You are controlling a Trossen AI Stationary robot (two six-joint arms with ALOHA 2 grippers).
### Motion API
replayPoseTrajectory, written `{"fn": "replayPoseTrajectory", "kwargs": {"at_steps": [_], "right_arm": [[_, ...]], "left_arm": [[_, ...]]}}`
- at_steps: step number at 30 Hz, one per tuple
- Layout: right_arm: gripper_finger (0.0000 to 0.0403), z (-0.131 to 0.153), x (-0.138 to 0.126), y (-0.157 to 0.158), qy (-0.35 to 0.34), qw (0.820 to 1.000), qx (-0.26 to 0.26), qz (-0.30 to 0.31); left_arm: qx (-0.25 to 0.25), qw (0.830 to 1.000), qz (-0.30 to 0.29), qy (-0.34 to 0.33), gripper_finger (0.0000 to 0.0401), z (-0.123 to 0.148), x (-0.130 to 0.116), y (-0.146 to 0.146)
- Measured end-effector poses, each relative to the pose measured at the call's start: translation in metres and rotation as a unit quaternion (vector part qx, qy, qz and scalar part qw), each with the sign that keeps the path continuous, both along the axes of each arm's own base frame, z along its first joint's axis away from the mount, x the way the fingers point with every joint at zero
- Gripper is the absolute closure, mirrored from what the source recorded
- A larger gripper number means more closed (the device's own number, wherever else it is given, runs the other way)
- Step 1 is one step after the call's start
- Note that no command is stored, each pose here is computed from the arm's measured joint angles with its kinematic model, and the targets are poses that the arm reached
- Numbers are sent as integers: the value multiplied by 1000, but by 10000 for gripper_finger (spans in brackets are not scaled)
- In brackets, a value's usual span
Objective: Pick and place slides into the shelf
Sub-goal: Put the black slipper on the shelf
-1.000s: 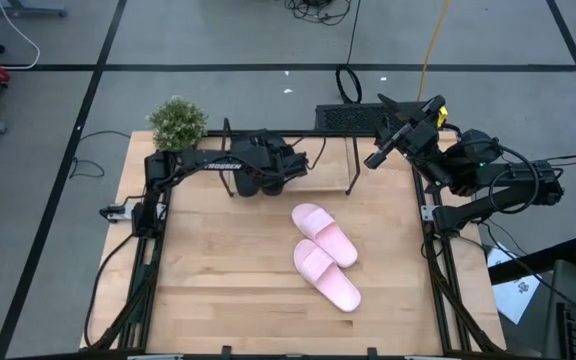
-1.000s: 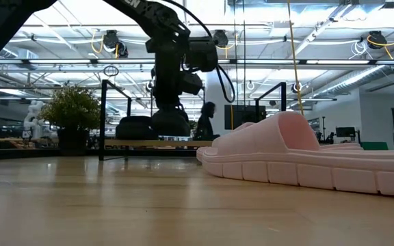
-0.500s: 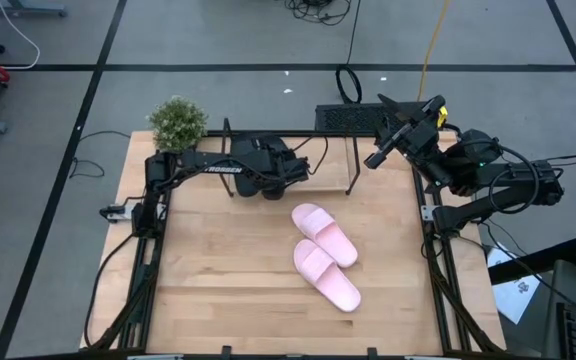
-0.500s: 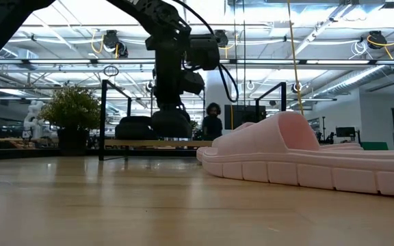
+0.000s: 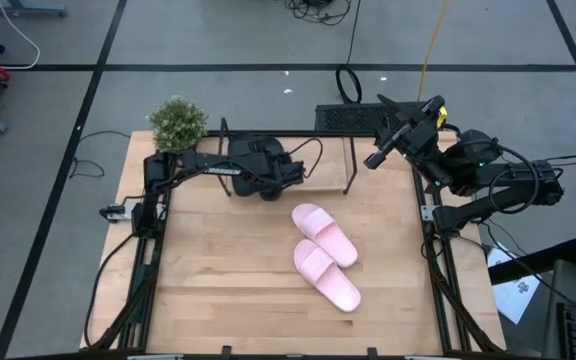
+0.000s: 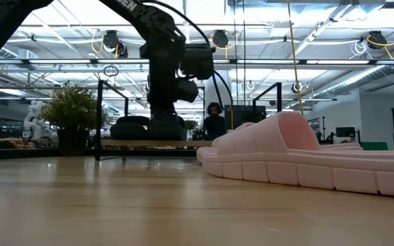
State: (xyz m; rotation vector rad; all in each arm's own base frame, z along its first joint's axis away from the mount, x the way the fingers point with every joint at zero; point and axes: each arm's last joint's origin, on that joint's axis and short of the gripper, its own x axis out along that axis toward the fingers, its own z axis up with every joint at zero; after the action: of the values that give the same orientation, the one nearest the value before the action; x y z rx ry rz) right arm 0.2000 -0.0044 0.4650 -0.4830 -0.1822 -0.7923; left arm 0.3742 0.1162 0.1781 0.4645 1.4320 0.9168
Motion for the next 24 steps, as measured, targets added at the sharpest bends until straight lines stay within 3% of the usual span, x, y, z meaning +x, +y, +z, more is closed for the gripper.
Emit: {"fn": "replayPoseTrajectory", "kwargs": {"at_steps": [5,13,24], "right_arm": [[257,0,0,0,0,1000,0,0],[257,0,0,0,0,1000,1,0],[257,0,0,0,0,1000,1,1]], "left_arm": [[6,1000,-1,4,401,-4,-2,-5],[9,1000,-24,-18,401,12,-1,-9],[12,1000,-25,-13,401,13,-2,4]]}}
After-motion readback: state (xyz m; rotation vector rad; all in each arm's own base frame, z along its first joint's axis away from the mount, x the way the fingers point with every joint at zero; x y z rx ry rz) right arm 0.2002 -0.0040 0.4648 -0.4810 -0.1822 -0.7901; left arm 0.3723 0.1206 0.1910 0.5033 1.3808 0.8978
